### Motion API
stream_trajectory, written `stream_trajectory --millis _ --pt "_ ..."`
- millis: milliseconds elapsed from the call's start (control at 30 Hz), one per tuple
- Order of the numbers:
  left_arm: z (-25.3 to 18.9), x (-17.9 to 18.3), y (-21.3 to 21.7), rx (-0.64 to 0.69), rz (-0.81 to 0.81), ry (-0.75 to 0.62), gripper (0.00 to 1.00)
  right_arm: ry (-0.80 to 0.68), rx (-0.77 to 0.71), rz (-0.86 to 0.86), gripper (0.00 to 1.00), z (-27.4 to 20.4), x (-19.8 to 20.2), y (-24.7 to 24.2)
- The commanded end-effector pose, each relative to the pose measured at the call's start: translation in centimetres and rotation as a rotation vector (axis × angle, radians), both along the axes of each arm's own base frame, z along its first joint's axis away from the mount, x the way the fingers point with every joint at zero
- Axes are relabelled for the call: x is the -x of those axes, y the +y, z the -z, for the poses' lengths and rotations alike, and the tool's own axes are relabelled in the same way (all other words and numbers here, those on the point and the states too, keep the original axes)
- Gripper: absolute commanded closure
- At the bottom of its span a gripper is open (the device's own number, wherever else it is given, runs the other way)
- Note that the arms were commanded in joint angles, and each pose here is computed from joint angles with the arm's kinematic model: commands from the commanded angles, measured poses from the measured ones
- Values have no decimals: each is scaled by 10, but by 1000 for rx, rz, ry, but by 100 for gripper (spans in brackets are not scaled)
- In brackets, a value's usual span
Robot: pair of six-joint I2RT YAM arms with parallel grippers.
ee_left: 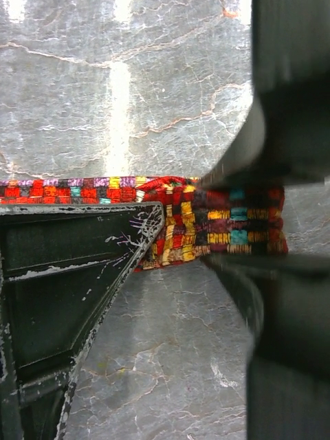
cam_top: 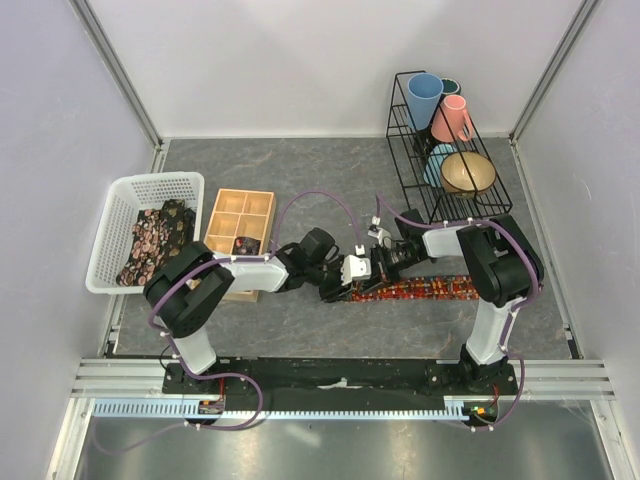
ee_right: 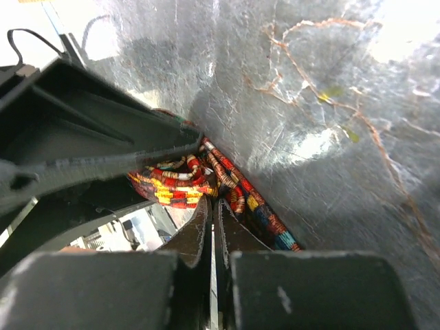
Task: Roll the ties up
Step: Roll the tie at the center of the board.
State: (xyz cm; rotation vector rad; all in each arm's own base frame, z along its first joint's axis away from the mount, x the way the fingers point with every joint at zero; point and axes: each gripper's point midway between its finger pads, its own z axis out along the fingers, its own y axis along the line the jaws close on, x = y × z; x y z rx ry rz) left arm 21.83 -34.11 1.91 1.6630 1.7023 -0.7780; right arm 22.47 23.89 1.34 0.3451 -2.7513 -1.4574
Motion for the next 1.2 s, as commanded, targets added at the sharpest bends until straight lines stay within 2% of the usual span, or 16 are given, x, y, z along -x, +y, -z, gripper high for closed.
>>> stream_trajectory --millis 0,67,167,267,400,633,800,900,1067,1167 --pt "8 9 16 -22 -27 61 43 -40 163 -36 100 39 4 -21" --pt "7 11 22 -3 -33 58 38 -41 209 -28 100 47 3 -27" --pt "1 9 21 54 -32 53 37 -35 231 -28 100 50 4 -30" --pt "-8 8 18 104 -26 42 40 -39 245 -28 100 51 2 -32" --pt "-24 8 8 166 -1 21 50 -37 255 -29 100 54 2 -33" --pt "-38 7 -22 207 25 27 57 -35 257 -30 100 58 3 -32" --pt "-34 8 -37 203 32 45 59 -40 258 -25 100 59 2 -31" --pt "-26 11 -42 185 35 67 55 -41 257 -26 100 59 3 -30" --pt "4 17 -33 93 30 108 51 -43 259 -22 100 59 2 -31" --pt "18 20 -21 31 24 114 54 -42 253 -26 100 58 3 -30"
